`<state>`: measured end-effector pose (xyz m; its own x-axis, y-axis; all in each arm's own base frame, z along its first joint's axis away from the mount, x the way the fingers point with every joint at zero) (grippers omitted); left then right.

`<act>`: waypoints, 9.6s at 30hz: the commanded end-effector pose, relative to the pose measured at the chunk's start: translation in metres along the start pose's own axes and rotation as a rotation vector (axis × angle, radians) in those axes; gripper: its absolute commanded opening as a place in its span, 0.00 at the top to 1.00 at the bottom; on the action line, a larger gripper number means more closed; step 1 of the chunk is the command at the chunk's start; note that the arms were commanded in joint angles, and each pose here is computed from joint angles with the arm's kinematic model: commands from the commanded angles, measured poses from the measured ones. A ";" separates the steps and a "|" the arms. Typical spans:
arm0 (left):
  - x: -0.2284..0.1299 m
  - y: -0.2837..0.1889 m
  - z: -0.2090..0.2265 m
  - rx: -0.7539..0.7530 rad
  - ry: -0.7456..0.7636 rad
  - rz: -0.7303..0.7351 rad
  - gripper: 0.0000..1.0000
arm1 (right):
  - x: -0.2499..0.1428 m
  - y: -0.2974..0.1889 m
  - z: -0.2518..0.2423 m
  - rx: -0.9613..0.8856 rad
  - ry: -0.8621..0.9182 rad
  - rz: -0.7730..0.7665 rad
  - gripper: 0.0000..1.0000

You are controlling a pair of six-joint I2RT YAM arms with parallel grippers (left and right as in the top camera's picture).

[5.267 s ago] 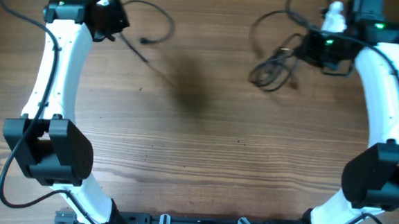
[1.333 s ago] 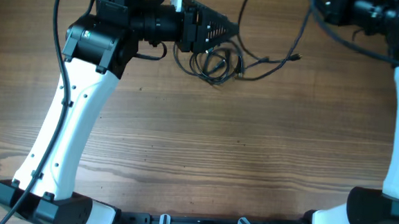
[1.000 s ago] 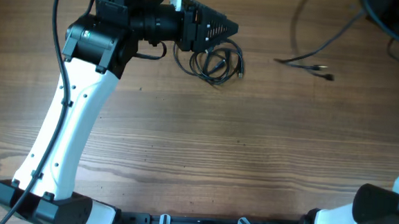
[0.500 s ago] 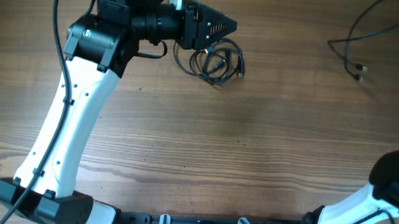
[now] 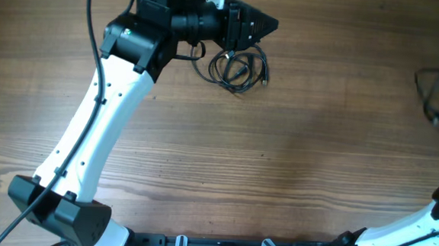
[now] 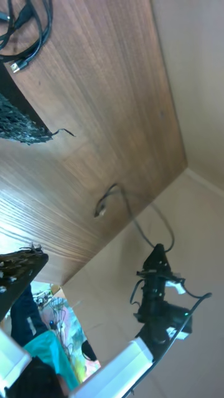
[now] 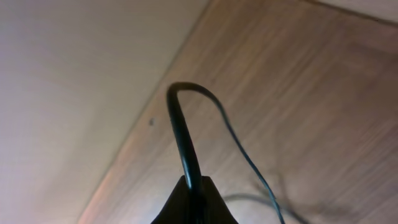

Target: Untangle cables

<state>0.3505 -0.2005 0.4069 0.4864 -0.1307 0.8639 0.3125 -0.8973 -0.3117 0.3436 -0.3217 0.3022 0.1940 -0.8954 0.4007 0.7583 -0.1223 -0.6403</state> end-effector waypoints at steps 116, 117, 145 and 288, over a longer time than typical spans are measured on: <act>-0.231 0.060 0.255 0.815 -0.616 0.629 0.76 | -0.218 -0.012 0.120 0.058 -0.528 0.439 0.11; -0.231 0.060 0.255 0.815 -0.616 0.632 0.79 | -0.218 -0.012 0.120 0.059 -0.528 0.439 0.12; -0.066 0.004 0.135 0.462 -0.398 0.183 0.96 | -0.275 -0.022 0.172 0.503 -0.572 0.697 0.12; -0.138 -0.289 0.222 1.868 -0.938 0.081 0.96 | -0.199 0.012 0.098 -0.314 -0.263 0.170 0.96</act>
<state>0.3917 0.1171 0.2903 0.5923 0.5855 0.5534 0.3673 0.4151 -0.8323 0.3755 -0.0729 0.2868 0.5824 -0.7428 0.3303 0.5202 0.0283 -0.8536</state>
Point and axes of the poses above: each gripper's point midway between its finger pads, its own y axis out along the fingers, its own z axis along the line the jaws close on, x = y × z, the point moved 10 cm from there along -y, back along the fingers, and after that the axes turned 10 degrees about y, right-handed, at the moved point
